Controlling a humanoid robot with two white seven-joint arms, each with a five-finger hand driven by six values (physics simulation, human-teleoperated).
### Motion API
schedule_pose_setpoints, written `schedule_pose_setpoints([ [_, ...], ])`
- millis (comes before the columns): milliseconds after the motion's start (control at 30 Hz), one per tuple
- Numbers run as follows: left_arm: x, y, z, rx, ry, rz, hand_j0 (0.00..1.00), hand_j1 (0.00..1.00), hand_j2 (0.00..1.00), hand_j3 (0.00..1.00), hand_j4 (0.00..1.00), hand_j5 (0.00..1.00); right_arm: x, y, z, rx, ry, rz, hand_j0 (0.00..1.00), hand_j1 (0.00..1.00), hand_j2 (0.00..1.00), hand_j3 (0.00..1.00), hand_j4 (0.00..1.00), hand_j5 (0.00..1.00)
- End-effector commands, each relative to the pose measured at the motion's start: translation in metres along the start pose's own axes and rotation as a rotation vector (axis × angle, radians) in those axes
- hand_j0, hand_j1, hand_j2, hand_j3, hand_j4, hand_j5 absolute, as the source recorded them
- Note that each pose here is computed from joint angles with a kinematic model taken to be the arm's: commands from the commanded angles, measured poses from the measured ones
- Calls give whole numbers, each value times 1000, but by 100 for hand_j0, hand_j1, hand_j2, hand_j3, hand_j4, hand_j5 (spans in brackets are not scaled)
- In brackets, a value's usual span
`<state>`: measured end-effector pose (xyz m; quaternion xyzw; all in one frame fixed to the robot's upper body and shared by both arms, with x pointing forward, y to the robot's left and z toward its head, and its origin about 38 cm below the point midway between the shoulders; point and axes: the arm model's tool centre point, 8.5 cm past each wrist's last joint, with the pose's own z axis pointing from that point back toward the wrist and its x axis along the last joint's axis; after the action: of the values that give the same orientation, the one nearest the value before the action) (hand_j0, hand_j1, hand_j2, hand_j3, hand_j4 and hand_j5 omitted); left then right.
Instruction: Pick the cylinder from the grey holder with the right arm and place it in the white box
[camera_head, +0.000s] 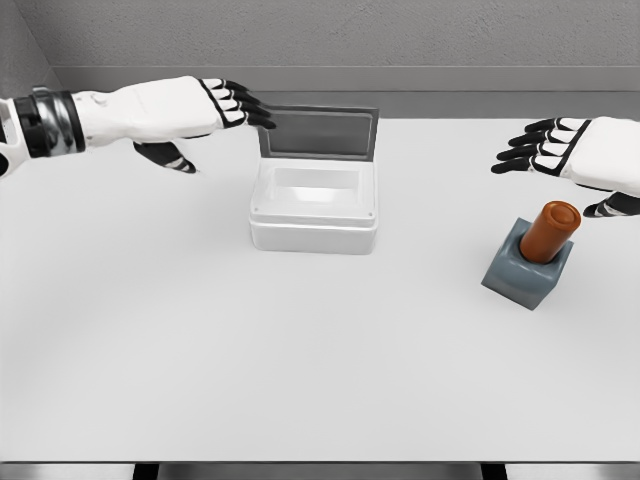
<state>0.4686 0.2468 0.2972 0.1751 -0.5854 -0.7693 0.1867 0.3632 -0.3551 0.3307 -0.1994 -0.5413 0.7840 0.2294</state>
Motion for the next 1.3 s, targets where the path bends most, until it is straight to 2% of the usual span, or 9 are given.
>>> schedule_pose_setpoints([
  [0,-9,2,13,3,37,6,100,100,100,100,100,100,0,0,0,-2,1,-4,100,100,100,100,100,100],
  [300,-12,-3,20,-10,51,13,100,100,100,100,100,100,0,-6,0,-36,-6,-12,100,100,100,100,100,100],
  [367,-18,-6,22,-16,69,21,100,100,100,100,100,100,-4,-15,4,-20,12,22,100,100,100,100,100,100],
  [433,-27,-10,22,-16,94,43,100,100,100,100,100,100,-6,-19,6,67,19,42,100,100,100,100,100,100],
  [567,-43,-14,23,-2,137,84,100,100,100,100,100,100,-6,-25,-11,-3,-10,27,100,100,100,100,100,100],
  [667,-43,-12,24,2,138,82,100,100,100,100,100,100,-8,-26,-11,4,-3,38,100,100,100,100,100,100],
  [900,-40,-13,22,-1,129,78,100,100,100,100,100,100,-10,-6,-7,114,24,55,100,100,100,100,100,100],
  [967,-40,-14,22,-3,129,77,100,100,100,100,100,100,-8,8,-12,156,7,34,100,100,100,100,100,100],
  [1267,-39,-14,22,2,127,82,100,100,100,100,100,100,-14,30,-10,243,37,41,100,100,100,100,100,100],
])
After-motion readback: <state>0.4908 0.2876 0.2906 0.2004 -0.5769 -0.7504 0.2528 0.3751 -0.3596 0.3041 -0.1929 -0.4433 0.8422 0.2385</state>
